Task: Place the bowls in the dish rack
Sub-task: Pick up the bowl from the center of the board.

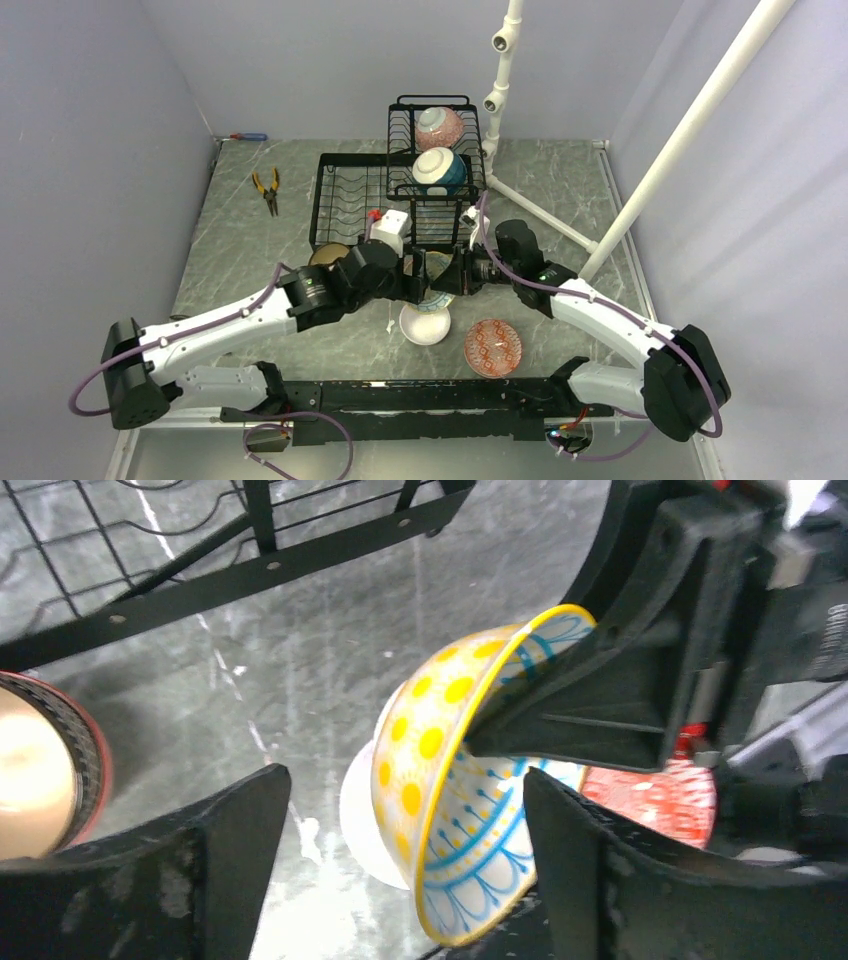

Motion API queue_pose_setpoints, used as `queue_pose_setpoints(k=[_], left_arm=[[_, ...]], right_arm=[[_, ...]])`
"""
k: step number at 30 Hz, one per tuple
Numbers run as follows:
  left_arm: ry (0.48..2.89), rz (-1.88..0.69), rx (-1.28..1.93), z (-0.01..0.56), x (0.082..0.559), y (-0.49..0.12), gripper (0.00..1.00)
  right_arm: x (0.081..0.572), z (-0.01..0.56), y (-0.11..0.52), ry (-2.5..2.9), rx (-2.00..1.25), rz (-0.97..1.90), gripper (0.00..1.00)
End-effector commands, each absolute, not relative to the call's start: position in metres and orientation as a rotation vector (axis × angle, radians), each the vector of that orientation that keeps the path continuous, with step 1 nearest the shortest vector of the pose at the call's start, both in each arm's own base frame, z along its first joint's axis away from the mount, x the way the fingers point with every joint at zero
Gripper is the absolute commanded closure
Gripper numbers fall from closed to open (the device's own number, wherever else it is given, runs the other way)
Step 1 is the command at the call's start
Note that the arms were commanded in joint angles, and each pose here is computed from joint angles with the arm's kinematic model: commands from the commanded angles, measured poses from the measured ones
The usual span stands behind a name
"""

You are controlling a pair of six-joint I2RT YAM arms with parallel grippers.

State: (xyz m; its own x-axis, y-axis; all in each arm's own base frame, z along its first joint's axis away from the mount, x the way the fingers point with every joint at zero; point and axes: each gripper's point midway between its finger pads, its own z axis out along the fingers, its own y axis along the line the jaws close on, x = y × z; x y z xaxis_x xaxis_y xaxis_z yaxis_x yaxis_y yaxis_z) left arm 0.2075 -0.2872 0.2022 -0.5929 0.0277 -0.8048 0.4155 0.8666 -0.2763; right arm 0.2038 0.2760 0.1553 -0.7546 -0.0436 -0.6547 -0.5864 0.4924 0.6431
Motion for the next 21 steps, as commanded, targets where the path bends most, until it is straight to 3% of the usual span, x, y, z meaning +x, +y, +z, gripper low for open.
queue_pose_setpoints(k=[1,12,21], left_arm=[[2.103,-0.754,0.258,0.228,0.194,-0.295,0.06],[2.093,-1.256,0.313,0.235,0.163,-0.307,0.06],[2.038,-1.411,0.416,0.242,0.151,-0.325,0.06]], right_arm=[[0.218,0.191,0.274,2.008,-0.586,1.165,1.0],[0.204,0.214,0.274,1.877,-0.713,1.194,1.0],[0.19,0.221,0.278,1.833,-0.803,1.261,1.0]])
